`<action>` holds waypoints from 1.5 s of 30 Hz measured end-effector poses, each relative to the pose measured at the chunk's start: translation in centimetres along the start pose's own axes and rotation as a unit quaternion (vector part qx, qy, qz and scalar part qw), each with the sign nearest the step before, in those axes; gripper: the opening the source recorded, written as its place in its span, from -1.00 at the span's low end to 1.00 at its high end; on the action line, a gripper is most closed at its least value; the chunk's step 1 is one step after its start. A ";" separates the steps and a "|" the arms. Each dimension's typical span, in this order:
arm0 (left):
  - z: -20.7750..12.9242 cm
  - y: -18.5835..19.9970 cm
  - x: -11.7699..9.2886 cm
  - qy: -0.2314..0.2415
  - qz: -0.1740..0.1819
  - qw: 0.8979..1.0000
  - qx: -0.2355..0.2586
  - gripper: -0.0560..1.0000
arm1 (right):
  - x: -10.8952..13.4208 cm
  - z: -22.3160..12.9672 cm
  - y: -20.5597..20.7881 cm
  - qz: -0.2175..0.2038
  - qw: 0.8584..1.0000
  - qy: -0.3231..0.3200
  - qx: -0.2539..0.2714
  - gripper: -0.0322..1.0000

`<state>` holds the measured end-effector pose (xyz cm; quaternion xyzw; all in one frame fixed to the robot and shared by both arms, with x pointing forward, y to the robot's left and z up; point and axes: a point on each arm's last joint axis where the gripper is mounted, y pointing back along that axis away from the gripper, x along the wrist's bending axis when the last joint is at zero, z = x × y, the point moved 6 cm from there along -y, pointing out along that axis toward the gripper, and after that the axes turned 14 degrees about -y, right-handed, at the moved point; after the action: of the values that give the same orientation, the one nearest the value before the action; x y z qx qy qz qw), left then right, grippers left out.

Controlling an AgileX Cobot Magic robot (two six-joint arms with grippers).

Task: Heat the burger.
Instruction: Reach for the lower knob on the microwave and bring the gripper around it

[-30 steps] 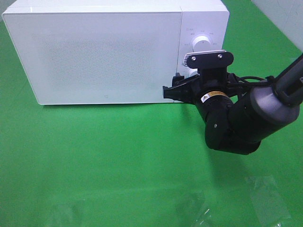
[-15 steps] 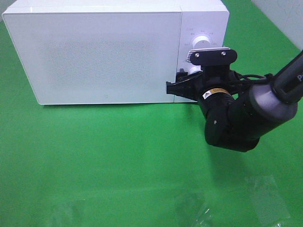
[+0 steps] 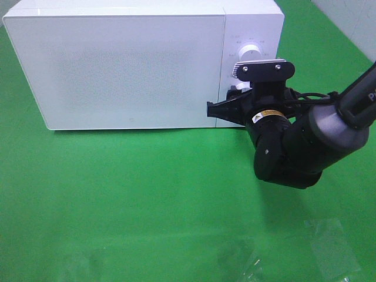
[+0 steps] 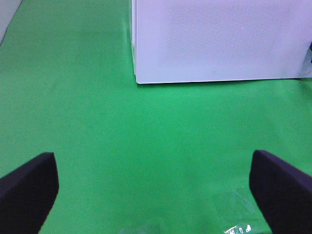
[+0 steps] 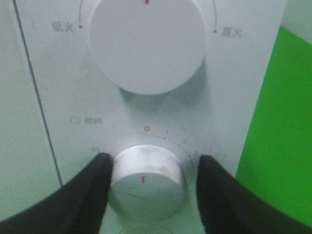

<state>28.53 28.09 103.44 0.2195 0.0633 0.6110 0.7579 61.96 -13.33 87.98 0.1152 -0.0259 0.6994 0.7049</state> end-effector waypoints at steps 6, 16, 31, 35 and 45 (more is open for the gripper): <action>0.0 0.0 0.0 0.000 0.000 1.000 0.000 0.98 | 0.3 -0.1 0.0 0.008 1.000 0.001 0.003 -0.14; 0.0 0.0 0.0 0.000 0.000 1.000 0.000 0.98 | 0.3 -0.1 0.0 0.008 1.000 -0.003 0.002 -0.14; 0.0 0.0 0.0 0.000 0.000 1.000 0.000 0.98 | 0.5 -0.1 0.1 0.023 0.956 -0.292 0.005 -0.14; 0.0 0.0 0.0 0.000 0.000 1.000 0.000 0.98 | 0.6 -0.1 0.2 0.030 0.927 -0.373 0.005 -0.13; 0.0 0.0 0.0 0.000 0.000 1.000 0.000 0.98 | 0.6 -0.2 0.2 0.032 0.806 -0.590 0.017 -0.13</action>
<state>28.53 28.09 103.44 0.2195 0.0633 0.6110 0.7579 61.71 -12.72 87.88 0.5170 -0.4289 0.5187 0.5289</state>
